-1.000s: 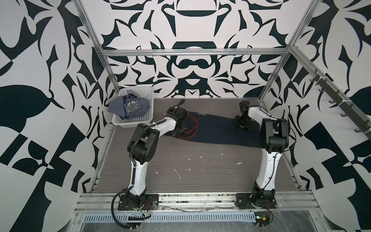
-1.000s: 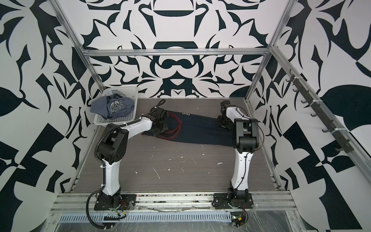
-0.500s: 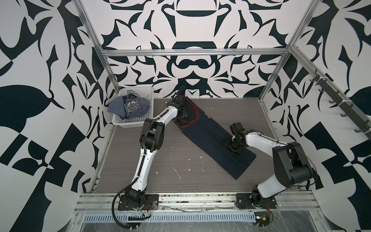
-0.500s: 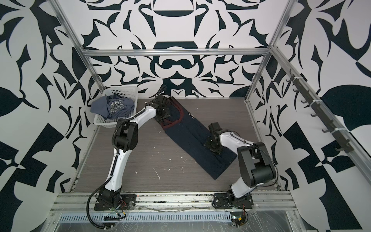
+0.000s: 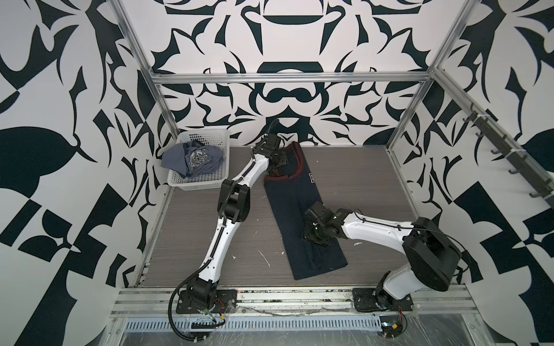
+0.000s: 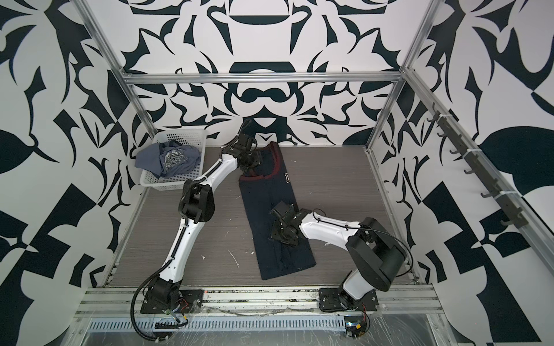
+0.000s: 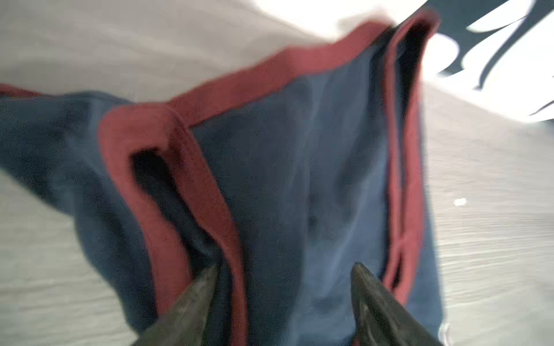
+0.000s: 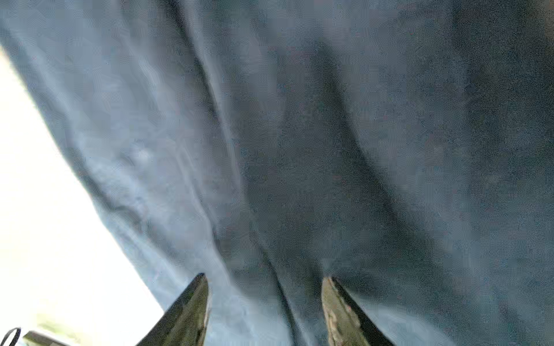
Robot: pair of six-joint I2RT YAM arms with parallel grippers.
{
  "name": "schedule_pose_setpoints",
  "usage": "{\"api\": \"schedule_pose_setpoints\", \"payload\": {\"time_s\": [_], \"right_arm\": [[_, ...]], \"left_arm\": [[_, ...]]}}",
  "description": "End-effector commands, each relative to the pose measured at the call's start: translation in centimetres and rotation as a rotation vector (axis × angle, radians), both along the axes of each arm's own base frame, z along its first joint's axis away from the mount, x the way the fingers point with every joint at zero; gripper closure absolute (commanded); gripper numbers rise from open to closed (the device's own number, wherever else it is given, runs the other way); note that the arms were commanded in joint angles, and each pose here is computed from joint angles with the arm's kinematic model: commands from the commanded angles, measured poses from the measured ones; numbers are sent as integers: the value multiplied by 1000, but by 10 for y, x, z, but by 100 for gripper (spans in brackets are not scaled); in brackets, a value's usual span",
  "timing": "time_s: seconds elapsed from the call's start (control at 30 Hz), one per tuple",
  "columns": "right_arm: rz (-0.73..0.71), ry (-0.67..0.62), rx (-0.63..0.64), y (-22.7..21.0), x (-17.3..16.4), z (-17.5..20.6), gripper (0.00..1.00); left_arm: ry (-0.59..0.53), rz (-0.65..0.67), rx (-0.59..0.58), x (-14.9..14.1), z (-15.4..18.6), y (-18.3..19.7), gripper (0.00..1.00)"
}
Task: Fold and stack tank tops
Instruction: Rotate the tank top at the center of the table.
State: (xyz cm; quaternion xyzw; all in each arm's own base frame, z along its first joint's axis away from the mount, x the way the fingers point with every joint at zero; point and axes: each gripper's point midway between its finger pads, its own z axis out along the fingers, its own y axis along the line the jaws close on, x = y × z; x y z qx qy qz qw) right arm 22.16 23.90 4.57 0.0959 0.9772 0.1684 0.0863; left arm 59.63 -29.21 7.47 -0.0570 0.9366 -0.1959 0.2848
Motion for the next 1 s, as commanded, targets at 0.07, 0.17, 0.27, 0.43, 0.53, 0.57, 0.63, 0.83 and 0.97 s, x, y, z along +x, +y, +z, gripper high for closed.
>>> {"api": "schedule_pose_setpoints", "payload": {"time_s": [0.07,0.17,0.27,0.43,0.53,0.57,0.63,0.83,0.97], "right_arm": [[3,-144,-134,-58,25,41,35],[9,-119,-151,-75,28,32,36],[47,-90,-204,-82,27,22,37],[66,-38,-209,-81,16,1,42],[93,-6,-211,-75,6,-11,44],[104,4,-209,-71,2,-15,45],[127,25,-202,-61,-7,-23,46],[181,58,-165,-25,-28,-37,48],[203,52,-127,-2,-35,-33,48]], "left_arm": [[-80,-10,98,-22,79,8,16],[-50,46,124,-51,95,21,16],[11,70,136,-86,83,24,16],[127,47,62,-128,31,15,16],[174,26,56,-135,6,10,19],[190,18,59,-136,-3,9,20],[203,7,63,-134,-15,5,21],[225,-28,92,-122,-44,-4,22],[231,-71,114,-109,-58,-13,22]]}}
